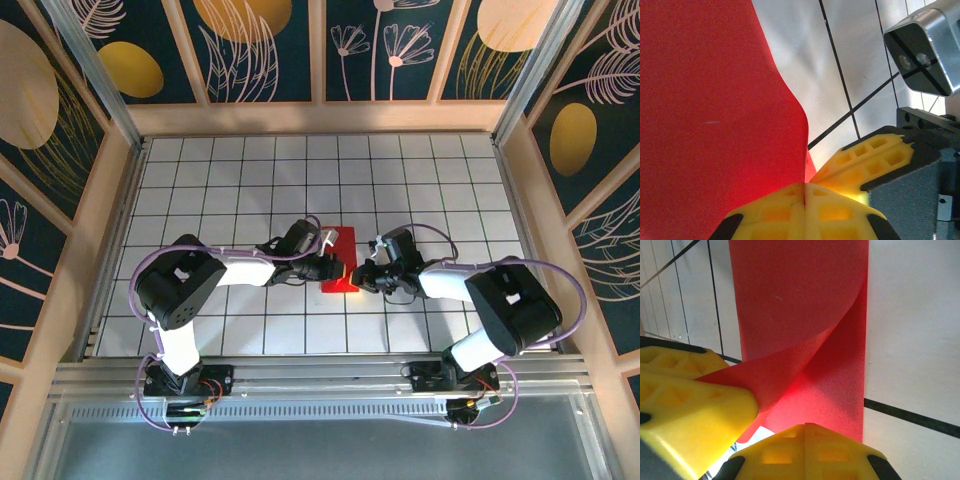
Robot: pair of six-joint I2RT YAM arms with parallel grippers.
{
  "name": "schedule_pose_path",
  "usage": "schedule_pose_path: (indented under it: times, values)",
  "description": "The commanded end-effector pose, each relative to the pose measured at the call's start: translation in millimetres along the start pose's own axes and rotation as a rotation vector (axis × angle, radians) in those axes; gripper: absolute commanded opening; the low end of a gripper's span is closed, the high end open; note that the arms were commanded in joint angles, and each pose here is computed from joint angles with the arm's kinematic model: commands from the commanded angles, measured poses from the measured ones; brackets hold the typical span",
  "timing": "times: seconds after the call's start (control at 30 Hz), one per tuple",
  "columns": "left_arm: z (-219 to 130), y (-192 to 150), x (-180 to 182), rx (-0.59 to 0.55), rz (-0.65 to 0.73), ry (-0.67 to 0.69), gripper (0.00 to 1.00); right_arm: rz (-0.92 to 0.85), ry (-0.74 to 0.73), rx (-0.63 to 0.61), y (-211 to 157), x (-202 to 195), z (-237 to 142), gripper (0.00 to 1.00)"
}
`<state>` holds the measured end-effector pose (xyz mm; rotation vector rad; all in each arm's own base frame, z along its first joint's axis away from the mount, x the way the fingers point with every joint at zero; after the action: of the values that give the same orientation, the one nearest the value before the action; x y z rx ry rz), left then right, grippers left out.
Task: Fold a paper plane with a square sheet of paper (fold left side to right side)
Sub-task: Fold the triangle a second time at the center of the table.
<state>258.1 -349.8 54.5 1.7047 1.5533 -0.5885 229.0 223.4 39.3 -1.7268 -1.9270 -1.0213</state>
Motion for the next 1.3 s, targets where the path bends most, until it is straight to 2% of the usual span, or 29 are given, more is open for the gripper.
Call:
schedule_pose_path:
  times: [0.0, 0.33, 0.73, 1.27]
  values:
    - [-1, 0, 5, 0.001, -0.016, -0.004, 0.0, 0.009, -0.039, 0.013, -1, -5, 4, 0.0]
    - [-6, 3, 21, 0.003, 0.038, 0.076, 0.0, 0.017, -0.177, 0.106, -20, -32, 4, 0.0]
    - [-9, 19, 34, -0.022, 0.123, 0.164, 0.0, 0.01, -0.139, 0.117, -21, -27, 7, 0.0]
    - [-9, 22, 44, -0.039, 0.135, 0.215, 0.0, 0.011, -0.135, 0.121, -21, -27, 7, 0.0]
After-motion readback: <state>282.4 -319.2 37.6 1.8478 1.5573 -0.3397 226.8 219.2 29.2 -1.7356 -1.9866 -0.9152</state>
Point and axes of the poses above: each hand's point on the last joint's axis, 136 mm out from that joint toward the fingers, its own z axis out along the fingers, its own x axis along the line the jaws close on, y = z × x, the point moved 2 cm from there along -z, back along the fingers, and after that the axes turned 9 degrees about -z, right-handed, at the moved point
